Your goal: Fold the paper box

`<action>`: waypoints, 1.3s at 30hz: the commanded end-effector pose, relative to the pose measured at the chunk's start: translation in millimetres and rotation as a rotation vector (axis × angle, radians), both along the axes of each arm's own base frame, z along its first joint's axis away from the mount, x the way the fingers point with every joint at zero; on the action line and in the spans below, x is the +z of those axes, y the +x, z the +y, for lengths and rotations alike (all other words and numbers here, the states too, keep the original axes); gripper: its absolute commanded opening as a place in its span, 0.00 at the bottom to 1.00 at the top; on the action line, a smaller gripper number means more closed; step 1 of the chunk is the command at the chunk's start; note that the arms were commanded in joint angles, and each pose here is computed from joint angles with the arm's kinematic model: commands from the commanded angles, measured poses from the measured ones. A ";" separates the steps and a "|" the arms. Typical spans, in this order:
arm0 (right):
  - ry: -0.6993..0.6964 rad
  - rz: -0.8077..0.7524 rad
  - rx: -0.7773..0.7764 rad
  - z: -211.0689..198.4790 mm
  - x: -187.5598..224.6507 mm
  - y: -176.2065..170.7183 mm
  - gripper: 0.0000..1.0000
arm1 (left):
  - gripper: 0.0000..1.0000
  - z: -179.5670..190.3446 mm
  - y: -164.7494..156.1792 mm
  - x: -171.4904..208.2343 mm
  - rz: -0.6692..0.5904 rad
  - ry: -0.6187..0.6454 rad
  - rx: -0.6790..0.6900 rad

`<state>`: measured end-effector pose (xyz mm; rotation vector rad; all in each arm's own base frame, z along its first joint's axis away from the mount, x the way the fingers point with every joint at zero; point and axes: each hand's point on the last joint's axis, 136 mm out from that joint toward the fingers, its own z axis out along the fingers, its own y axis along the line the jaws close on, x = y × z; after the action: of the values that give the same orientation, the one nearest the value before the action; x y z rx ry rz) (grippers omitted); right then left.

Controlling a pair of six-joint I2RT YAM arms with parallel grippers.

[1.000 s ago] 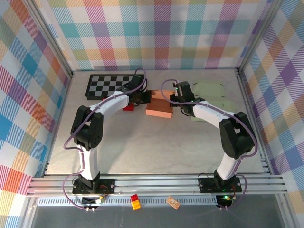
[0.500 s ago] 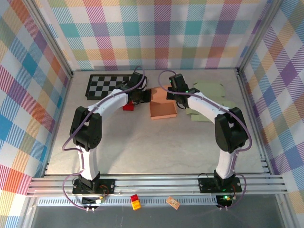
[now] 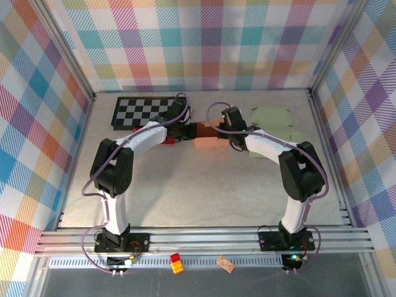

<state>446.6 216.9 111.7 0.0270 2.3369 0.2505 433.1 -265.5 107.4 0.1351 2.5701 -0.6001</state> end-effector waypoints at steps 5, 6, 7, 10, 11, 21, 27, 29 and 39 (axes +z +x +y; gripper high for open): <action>0.025 0.069 -0.004 -0.2 11.5 -20.7 0.33 | 0.06 -4.3 -12.2 2.7 -0.025 0.003 -0.024; 0.033 0.092 -0.014 -1.3 16.1 -24.9 0.41 | 0.06 -3.4 -12.8 2.3 -0.028 0.015 -0.022; 0.042 0.114 -0.021 -2.4 19.8 -30.0 0.47 | 0.06 -3.1 -13.4 2.7 -0.033 0.025 -0.024; 0.104 0.204 -0.045 -4.8 28.5 -54.5 0.61 | 0.06 -2.0 -16.9 1.6 -0.048 0.060 -0.027; 0.133 0.246 -0.052 -4.7 29.7 -65.5 0.64 | 0.06 -1.5 -18.0 1.6 -0.057 0.071 -0.025; 0.378 0.541 -0.071 3.5 54.8 -148.7 0.75 | 0.06 0.6 -27.8 -3.6 -0.103 0.132 -0.006; 0.418 0.464 -0.141 -12.5 103.9 -143.4 0.74 | 0.07 -2.4 -29.1 2.8 -0.159 0.142 -0.003; 0.456 0.456 -0.184 -19.1 114.3 -135.8 0.73 | 0.09 -1.6 -33.3 1.6 -0.165 0.148 -0.003; 0.515 0.567 -0.190 -28.0 105.3 -74.8 0.70 | 0.15 -2.9 -48.8 -0.2 -0.201 0.164 -0.009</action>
<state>372.2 180.8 235.7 0.6808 2.6028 0.8165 383.3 -264.4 88.6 0.2376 2.4874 -0.3554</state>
